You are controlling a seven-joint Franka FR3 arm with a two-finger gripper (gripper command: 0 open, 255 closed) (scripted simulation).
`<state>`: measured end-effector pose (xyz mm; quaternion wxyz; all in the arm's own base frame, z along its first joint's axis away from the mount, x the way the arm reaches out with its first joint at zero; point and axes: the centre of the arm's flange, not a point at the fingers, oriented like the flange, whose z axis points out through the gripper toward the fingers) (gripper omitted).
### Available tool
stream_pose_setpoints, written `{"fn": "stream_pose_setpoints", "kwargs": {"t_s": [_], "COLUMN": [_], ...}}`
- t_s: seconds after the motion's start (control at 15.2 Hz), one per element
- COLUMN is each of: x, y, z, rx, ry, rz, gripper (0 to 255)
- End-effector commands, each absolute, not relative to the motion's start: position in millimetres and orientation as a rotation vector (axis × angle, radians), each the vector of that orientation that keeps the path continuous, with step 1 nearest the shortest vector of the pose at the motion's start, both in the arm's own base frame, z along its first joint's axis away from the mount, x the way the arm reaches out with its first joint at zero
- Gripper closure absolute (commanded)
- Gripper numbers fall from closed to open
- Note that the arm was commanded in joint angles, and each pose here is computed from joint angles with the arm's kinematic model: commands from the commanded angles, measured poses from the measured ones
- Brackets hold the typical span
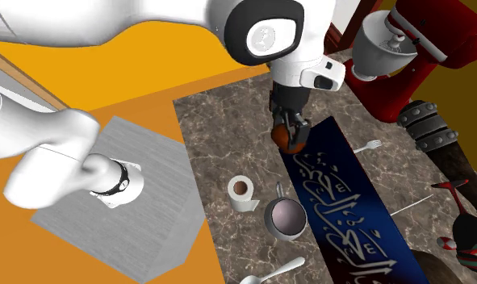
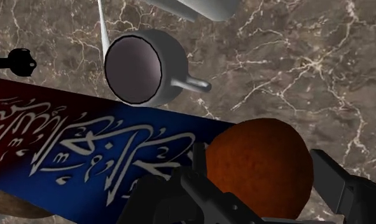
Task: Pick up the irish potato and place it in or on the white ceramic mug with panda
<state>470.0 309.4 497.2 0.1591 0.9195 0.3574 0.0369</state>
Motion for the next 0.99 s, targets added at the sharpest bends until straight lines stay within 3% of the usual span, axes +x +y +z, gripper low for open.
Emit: {"fn": "stream_pose_setpoints", "kwargs": {"t_s": [0.0,0.66,0.92], "x": [479,536,536], "y": [281,159,159], "z": [498,500,479], "rx": [2.628,2.628,2.628], "ry": [1.023,1.023,1.023], "rz": [0.106,0.106,0.106], "gripper": [255,255,255]}}
